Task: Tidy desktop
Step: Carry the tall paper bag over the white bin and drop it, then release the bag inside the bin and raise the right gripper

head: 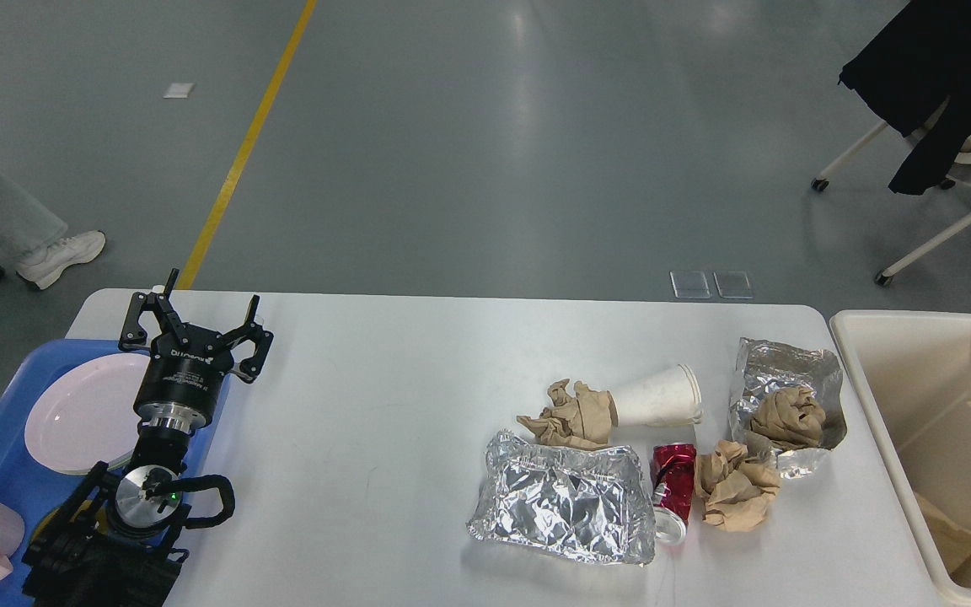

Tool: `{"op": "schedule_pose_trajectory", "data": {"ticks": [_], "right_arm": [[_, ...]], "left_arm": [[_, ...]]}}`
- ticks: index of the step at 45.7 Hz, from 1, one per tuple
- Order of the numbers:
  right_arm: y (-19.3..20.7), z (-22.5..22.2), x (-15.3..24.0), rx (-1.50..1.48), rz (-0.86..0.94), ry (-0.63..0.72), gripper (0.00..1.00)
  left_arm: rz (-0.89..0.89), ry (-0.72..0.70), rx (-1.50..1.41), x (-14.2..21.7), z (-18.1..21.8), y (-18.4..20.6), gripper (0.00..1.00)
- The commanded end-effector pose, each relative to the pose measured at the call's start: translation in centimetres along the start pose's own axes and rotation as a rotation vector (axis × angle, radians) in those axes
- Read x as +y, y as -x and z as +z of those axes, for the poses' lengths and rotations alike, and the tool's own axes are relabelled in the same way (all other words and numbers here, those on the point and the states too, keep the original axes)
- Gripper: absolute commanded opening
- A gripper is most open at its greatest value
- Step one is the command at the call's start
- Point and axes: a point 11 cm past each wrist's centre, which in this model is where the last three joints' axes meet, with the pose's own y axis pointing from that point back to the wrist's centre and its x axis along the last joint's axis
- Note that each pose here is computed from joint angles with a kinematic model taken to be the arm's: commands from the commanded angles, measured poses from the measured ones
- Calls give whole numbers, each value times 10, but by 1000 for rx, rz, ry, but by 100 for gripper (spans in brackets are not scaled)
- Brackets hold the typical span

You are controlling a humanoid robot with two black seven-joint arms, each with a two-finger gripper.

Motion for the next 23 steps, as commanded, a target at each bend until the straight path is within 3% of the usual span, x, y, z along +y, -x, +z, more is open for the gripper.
{"op": "schedule_pose_trajectory", "data": {"ticks": [1, 9, 23], "right_arm": [[23, 20, -65, -17, -8, 32, 0], [51, 51, -124, -77, 76, 55, 0], [112, 18, -202, -27, 220, 64, 0]], "left_arm": [[0, 0, 0, 0, 0, 0, 96], [0, 0, 0, 0, 0, 0, 96], [0, 0, 0, 0, 0, 0, 96]]}}
